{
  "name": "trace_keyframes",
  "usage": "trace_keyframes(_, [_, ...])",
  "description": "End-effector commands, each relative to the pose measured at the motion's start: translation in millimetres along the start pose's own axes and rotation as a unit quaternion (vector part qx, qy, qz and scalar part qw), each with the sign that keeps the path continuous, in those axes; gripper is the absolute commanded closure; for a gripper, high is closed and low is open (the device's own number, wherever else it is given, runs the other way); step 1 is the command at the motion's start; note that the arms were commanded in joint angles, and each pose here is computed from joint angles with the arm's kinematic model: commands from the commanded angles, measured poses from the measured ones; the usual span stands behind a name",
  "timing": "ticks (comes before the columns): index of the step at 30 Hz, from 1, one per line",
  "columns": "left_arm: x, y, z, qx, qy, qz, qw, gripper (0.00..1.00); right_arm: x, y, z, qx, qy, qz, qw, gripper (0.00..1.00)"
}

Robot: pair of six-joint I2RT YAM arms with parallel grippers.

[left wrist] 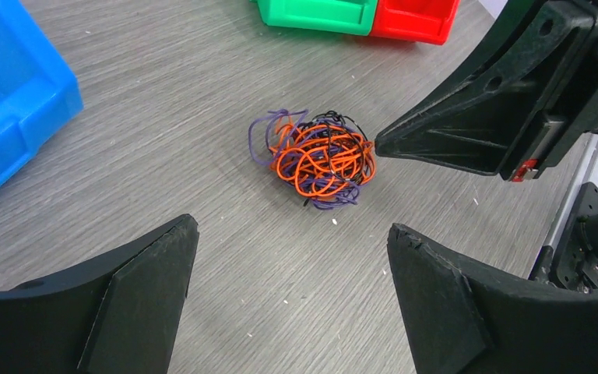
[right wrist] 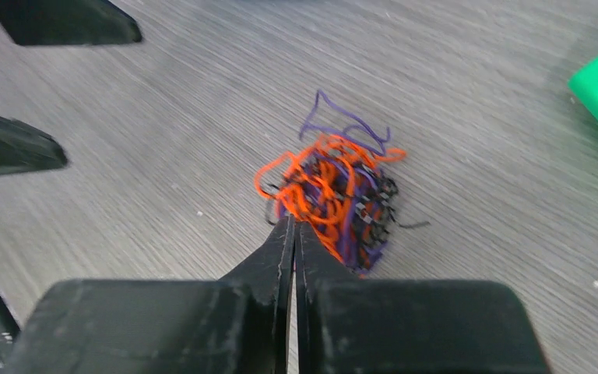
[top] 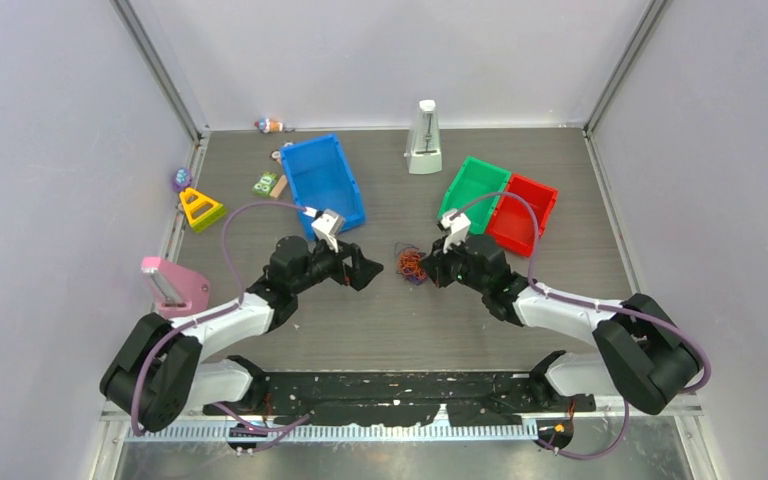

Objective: Untangle the cables
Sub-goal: Untie the cable.

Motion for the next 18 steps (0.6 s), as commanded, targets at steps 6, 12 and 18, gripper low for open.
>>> trace_keyframes(6, [-12,17,8,-0.039,-0.031,0.034,0.998,0.08,44,54,-7,-0.133,0.143,0.001,0.981,0.93])
trace_keyframes(12, [-6,15,14,-0.015,0.000,0.039,0.999,0.09,37,48,-9,-0.140,0.119,0.005,0.983,0.24])
trace_keyframes(18, [-6,12,20,0.005,0.012,0.048,0.999,0.09,5,42,-30,-0.158,-0.015,0.014,0.987,0.21])
Point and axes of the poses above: each gripper's point midway between its finger pads, its own z axis out along the fingers, its own x axis along the line the jaws close on, y = z × x, the point moved 5 cm from there along -z, back along the fingers, and after that the axes turned 5 degrees about -z, right-handed, at the moved point
